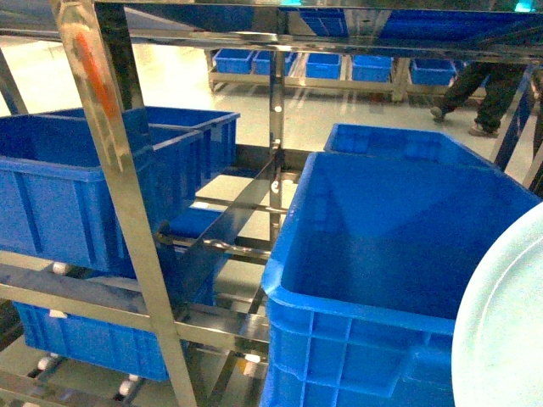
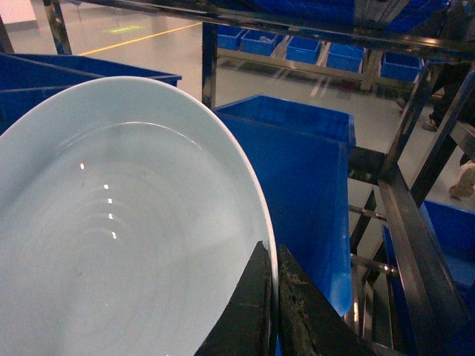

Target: Place blue tray on left shelf second layer neatly

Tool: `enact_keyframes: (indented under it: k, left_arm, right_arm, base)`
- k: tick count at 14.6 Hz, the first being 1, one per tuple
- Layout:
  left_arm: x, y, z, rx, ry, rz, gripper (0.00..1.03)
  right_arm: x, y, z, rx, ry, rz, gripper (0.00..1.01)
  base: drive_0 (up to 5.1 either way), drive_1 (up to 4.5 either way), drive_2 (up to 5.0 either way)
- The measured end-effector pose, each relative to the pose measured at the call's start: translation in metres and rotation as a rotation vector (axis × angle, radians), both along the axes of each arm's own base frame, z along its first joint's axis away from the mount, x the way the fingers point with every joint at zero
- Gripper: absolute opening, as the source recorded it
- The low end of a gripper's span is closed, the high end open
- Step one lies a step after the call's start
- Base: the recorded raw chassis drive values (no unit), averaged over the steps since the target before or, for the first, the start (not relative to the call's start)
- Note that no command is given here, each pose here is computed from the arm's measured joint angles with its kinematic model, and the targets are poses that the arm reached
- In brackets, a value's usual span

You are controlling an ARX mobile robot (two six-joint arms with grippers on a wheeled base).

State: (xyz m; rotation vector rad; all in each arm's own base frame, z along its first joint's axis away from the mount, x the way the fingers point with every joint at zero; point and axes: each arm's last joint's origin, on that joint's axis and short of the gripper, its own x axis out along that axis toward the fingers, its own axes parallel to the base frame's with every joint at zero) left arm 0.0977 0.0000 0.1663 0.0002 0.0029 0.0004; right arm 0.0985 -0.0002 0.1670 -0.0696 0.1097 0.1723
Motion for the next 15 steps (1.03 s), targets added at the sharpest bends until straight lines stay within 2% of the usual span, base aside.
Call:
enact_keyframes:
  k: [15]
  left_arm:
    - [0.0, 0.0, 0.0, 0.0, 0.0, 0.0, 0.98]
  right_arm:
    - [0.0, 0.0, 0.0, 0.0, 0.0, 0.0, 0.02]
  base:
    - [0.0, 0.0, 0.0]
